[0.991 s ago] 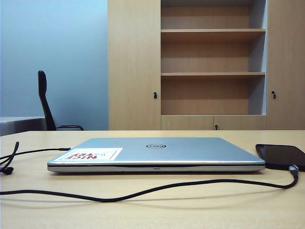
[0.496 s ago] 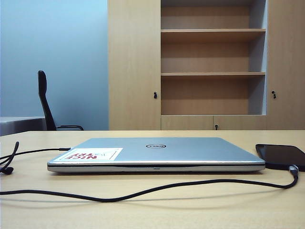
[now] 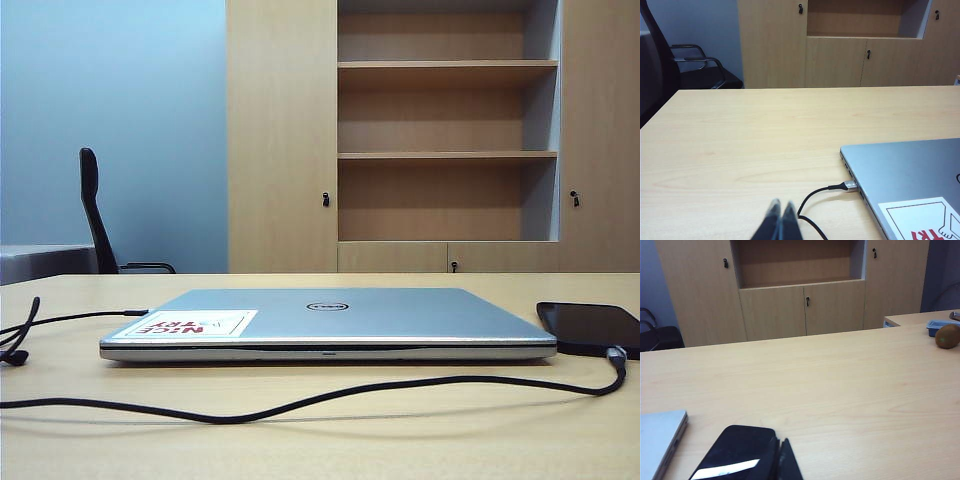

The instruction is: Pick up the charging cable and the phone, plug the charging cable into the charging port on the phone, and finally place them back on the table.

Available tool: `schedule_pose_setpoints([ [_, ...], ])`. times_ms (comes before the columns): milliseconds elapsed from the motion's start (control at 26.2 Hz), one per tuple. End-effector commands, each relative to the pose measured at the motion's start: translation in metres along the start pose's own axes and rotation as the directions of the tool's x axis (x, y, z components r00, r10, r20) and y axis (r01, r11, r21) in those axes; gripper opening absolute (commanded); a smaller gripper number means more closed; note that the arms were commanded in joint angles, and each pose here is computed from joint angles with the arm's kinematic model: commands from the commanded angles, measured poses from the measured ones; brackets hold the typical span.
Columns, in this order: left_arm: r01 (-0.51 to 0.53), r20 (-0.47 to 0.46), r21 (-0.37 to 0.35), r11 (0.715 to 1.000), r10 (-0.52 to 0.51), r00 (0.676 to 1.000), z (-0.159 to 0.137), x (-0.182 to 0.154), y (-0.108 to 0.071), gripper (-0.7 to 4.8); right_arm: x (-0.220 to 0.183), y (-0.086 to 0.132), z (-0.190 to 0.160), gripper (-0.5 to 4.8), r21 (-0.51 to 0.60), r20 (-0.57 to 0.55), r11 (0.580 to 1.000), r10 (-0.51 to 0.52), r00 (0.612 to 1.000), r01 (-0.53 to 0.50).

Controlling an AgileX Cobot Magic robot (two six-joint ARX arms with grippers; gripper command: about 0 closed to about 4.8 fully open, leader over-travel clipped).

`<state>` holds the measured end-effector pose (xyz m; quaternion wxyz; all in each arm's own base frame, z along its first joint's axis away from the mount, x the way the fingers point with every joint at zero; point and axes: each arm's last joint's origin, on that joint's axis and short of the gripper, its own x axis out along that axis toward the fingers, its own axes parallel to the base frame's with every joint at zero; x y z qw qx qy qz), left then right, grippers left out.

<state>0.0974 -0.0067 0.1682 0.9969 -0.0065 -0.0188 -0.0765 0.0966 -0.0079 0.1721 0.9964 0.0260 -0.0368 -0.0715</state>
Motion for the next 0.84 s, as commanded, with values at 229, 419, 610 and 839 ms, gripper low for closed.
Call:
schedule_pose_setpoints([
  [229,0.0,0.012,0.009,1.0,-0.001,1.0,0.0011,0.0,-0.0001,-0.05,0.0,0.0024,0.0002,0.09,-0.004,0.016,0.996,0.086,0.996,-0.086],
  [419,0.0,0.012,0.009,1.0,-0.001,1.0,0.0011,0.0,-0.0001,-0.05,0.0,0.0025,-0.0003,0.09,-0.003,0.011,0.996,0.087,0.996,-0.087],
  [610,0.0,0.012,0.008,1.0,-0.001,1.0,0.0011,0.0,-0.0001,-0.05,0.0,0.0024,-0.0006,0.09,-0.003,0.007,0.996,0.087,0.996,-0.087],
  [839,0.0,0.012,0.008,1.0,-0.001,1.0,0.0011,0.0,-0.0001,-0.05,0.0,0.0024,-0.0006,0.09,-0.003,0.007,0.996,0.087,0.996,-0.087],
])
